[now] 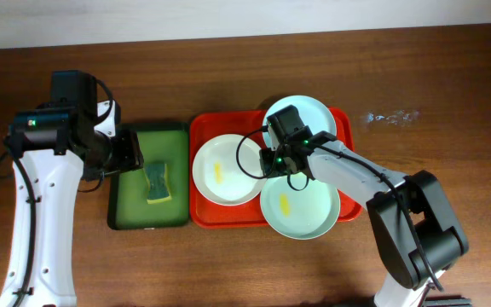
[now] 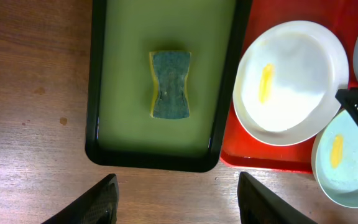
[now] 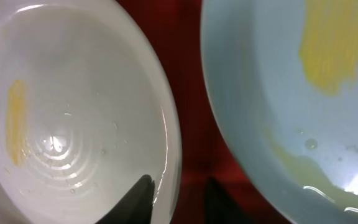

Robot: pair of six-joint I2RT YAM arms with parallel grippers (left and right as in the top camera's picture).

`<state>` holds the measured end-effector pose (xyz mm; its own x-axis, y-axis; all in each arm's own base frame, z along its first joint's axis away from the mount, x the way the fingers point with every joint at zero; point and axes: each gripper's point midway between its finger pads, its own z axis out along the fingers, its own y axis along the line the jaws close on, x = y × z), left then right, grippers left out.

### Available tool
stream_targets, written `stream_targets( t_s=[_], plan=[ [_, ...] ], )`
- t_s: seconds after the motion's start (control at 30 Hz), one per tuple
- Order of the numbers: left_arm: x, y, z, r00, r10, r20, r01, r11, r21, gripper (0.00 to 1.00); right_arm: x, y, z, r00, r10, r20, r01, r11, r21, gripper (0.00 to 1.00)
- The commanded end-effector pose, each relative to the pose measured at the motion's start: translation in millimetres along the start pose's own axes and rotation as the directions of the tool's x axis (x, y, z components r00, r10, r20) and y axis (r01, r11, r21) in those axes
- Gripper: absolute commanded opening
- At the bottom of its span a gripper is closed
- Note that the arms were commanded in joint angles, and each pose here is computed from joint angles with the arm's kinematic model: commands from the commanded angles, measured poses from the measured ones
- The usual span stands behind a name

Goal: Clean dirty plates on tray and stack at the side
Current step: 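Grasp the green-yellow sponge in the green tray with the left gripper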

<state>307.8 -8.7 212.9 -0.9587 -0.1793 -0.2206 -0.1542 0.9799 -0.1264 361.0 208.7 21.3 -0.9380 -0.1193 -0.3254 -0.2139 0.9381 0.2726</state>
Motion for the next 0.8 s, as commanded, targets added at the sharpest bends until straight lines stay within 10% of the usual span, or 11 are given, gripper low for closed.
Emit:
stream_targets(
  t_s=[0.0, 0.27, 0.77],
  plan=[
    [0, 1, 1, 1.000, -0.002, 0.001, 0.002, 1.000, -0.010, 0.59, -4, 3, 0, 1.000, -0.010, 0.007, 0.010, 1.000, -0.001, 0.39],
    [5, 2, 12, 1.000, -0.004, -0.022, 0.004, 1.000, -0.014, 0.58, -5, 2, 8, 1.000, -0.011, 0.008, 0.011, 1.000, -0.001, 0.04],
    [6, 1, 101, 0.981, 0.000, -0.192, -0.007, 0.999, -0.037, 0.48, -14, 5, 8, 0.999, -0.017, 0.044, 0.017, 1.000, -0.013, 0.05]
  ],
)
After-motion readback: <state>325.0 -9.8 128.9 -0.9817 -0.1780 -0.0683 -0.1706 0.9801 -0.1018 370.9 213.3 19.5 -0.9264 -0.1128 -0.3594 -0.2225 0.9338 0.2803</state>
